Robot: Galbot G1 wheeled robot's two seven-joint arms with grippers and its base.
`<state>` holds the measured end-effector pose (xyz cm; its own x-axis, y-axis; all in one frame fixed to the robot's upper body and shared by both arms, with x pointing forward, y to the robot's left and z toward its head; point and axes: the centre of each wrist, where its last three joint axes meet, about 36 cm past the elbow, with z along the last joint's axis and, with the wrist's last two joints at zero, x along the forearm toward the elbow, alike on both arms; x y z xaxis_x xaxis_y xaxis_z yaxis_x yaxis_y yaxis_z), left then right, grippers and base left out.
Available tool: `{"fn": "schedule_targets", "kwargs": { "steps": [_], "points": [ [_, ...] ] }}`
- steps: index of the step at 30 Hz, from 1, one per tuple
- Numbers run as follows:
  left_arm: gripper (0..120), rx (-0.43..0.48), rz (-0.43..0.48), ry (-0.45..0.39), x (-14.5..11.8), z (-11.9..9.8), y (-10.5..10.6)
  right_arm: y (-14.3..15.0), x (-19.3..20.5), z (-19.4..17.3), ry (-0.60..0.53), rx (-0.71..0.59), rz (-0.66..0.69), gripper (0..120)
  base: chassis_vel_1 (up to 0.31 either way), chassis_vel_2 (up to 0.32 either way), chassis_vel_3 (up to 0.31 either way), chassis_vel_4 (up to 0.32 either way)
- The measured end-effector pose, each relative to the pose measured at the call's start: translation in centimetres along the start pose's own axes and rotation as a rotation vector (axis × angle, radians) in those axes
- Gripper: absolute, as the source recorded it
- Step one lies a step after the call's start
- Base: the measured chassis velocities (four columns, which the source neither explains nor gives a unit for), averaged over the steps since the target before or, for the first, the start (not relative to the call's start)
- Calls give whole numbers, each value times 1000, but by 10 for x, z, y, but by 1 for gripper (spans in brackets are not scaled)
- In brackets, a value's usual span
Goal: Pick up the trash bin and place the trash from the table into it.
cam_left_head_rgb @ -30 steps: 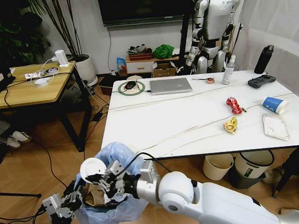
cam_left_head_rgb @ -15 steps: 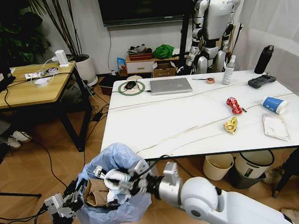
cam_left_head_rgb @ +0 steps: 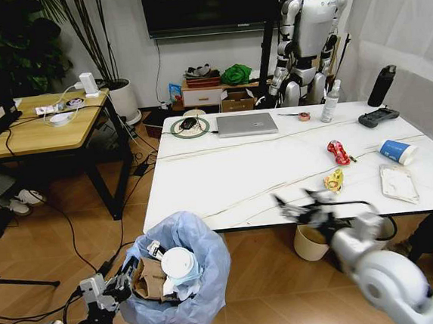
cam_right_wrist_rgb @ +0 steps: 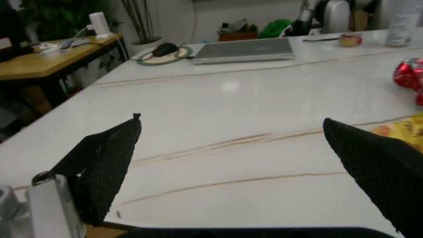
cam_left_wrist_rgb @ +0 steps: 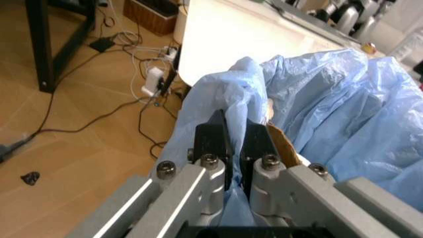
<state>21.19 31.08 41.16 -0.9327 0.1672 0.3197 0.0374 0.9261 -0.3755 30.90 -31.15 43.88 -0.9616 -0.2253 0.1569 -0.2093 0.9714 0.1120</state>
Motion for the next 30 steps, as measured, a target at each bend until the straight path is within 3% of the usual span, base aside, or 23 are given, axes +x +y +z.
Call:
{"fn": "schedule_targets", "kwargs": {
  "steps": [2,7,11,19,30],
  "points": [
    [0,-3,4,8,0,2,0,-5,6,7,-15,6,-2,100,0,0,0,0],
    [0,-7,33,39,-2,12,0,-19,62,65,-63,23,87,100,0,0,0,0],
    [0,-5,59,62,-4,21,-4,-18,75,82,-92,37,119,100,0,0,0,0],
    [0,10,62,102,1,47,-1,-5,76,115,-167,23,130,100,0,0,0,0],
    [0,24,61,87,4,52,-1,5,64,136,-195,-17,142,100,0,0,0,0]
  ]
}}
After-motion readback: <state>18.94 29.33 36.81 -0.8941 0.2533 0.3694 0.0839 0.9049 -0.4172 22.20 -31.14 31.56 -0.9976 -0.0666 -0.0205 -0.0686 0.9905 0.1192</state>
